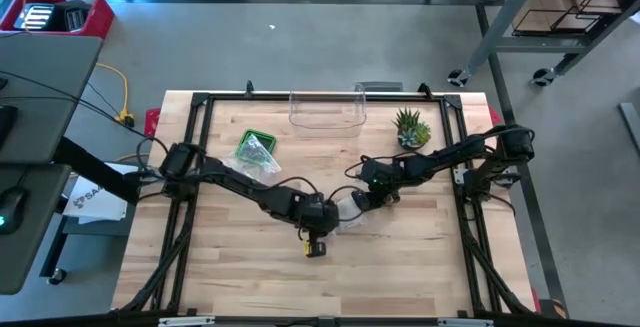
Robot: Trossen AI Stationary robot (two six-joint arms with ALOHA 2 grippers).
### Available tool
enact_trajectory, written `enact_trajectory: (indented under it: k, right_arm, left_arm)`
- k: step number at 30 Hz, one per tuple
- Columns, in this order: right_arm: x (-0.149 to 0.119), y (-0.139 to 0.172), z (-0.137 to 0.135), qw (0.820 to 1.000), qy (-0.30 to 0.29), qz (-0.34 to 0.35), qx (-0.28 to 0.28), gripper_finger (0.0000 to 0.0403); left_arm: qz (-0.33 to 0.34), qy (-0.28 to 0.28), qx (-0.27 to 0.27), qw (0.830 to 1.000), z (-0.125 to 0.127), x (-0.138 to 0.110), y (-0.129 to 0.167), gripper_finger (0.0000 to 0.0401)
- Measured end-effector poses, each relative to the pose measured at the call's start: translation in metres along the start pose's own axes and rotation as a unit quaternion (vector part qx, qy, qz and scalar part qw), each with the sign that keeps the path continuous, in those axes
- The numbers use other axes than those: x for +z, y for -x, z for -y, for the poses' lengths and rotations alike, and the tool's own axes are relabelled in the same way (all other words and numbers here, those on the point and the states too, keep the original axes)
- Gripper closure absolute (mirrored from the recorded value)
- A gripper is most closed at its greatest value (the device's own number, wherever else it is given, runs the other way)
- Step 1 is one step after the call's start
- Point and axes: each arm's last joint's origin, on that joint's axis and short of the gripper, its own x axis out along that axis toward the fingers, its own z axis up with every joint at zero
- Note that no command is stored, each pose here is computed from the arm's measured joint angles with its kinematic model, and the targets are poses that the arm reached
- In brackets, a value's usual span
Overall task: Roll bandage
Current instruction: Roll the bandage
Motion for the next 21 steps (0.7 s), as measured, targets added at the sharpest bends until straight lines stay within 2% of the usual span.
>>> enact_trajectory:
  k: [7, 14, 17, 21]
  right_arm:
    - [0.000, 0.000, 0.000, 1.000, 0.005, 0.000, 0.000, 0.0403]
    - [0.000, 0.000, 0.000, 1.000, 0.004, 0.003, -0.001, 0.0403]
    - [0.001, 0.000, 0.000, 1.000, -0.004, 0.014, -0.005, 0.0403]
    - [0.002, 0.000, 0.001, 1.000, -0.008, 0.017, -0.006, 0.0403]
  left_arm:
    - [0.006, 0.022, 0.005, 1.000, -0.013, 0.004, -0.008, 0.0401]
    - [0.000, 0.018, -0.009, 1.000, -0.016, 0.004, -0.011, 0.0401]
    - [0.006, 0.012, 0.000, 1.000, -0.013, 0.004, -0.011, 0.0401]
    - [-0.026, 0.005, 0.004, 1.000, -0.013, -0.006, -0.027, 0.0401]
